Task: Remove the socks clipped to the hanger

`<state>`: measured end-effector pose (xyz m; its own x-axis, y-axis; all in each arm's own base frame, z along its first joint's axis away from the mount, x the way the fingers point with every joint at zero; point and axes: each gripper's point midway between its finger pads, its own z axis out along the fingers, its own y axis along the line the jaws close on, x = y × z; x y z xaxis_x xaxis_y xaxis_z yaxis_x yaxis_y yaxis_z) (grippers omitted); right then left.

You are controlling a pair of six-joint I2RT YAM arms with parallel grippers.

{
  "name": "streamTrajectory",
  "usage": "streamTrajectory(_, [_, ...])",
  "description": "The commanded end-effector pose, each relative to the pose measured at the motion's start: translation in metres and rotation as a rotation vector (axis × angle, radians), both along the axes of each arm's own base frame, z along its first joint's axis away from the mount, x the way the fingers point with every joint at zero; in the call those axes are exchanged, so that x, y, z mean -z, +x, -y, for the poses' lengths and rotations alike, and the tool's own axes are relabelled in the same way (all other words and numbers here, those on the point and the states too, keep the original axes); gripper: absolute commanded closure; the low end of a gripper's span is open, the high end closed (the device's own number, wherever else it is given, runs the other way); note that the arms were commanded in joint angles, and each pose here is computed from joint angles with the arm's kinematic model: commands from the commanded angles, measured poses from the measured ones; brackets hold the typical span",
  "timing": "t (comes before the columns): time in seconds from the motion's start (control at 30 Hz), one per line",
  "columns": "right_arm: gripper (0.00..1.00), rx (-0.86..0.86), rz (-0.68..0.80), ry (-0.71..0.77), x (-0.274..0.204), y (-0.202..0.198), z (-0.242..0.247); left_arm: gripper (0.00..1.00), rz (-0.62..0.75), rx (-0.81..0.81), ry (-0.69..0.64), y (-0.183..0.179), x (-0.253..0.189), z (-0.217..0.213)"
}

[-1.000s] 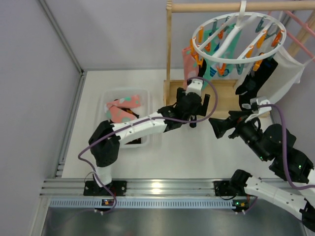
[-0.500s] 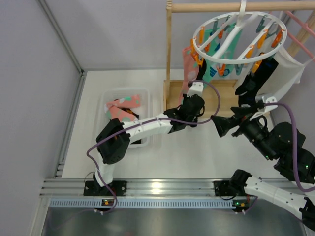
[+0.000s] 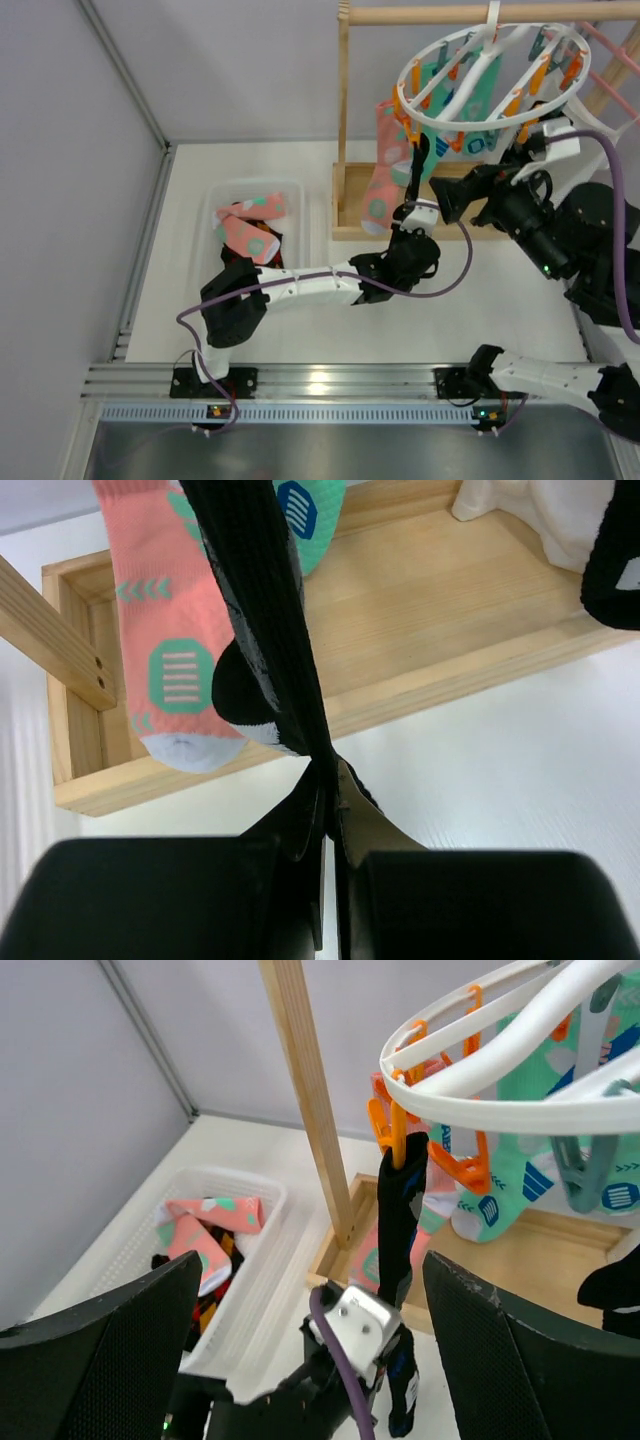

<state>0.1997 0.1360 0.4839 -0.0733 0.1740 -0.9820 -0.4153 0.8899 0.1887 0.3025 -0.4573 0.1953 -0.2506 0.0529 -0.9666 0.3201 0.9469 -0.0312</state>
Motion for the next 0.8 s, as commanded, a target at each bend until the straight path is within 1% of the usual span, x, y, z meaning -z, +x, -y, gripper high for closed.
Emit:
streamTrajectory(0.0, [0.14,0.070,-0.088,-0.154,0.014,0.019,-0.004,1.00,0.081,-0.030,-0.076,-0.009,-0.052,0.003])
streamTrajectory(0.03, [0.15,0.078,-0.121,-0.203,0.024,0.031,-0.016,1.00,0.085,-0.025,-0.064,-0.011,-0.050,0.006])
streamTrajectory(0.07, [0.16,0.084,-0.117,-0.200,0.015,0.033,-0.017,1.00,0.088,-0.018,-0.063,-0.014,-0.052,0.009])
streamTrajectory(0.13, [0.18,0.115,-0.152,-0.269,0.026,0.046,-0.024,1.00,0.097,-0.002,-0.052,-0.019,-0.053,0.017])
streamTrajectory(0.23, [0.22,0.201,-0.156,-0.320,0.028,0.061,-0.021,1.00,0.113,0.014,-0.031,-0.025,-0.057,0.026])
streamTrajectory(0.37, [0.25,0.299,-0.142,-0.351,0.025,0.074,-0.013,1.00,0.119,0.044,-0.020,-0.036,-0.057,0.035])
streamTrajectory(0.53, [0.27,0.346,-0.128,-0.378,0.021,0.088,-0.014,1.00,0.121,0.054,-0.028,-0.039,-0.060,0.038])
streamTrajectory(0.6, [0.29,0.328,-0.136,-0.397,0.025,0.095,-0.020,1.00,0.120,0.056,-0.020,-0.041,-0.057,0.038])
streamTrajectory(0.67, [0.30,0.364,-0.140,-0.406,0.026,0.102,-0.013,1.00,0.122,0.060,-0.020,-0.043,-0.058,0.039])
streamTrajectory(0.77, [0.32,0.358,-0.153,-0.409,0.031,0.112,-0.013,1.00,0.118,0.062,-0.020,-0.044,-0.056,0.040])
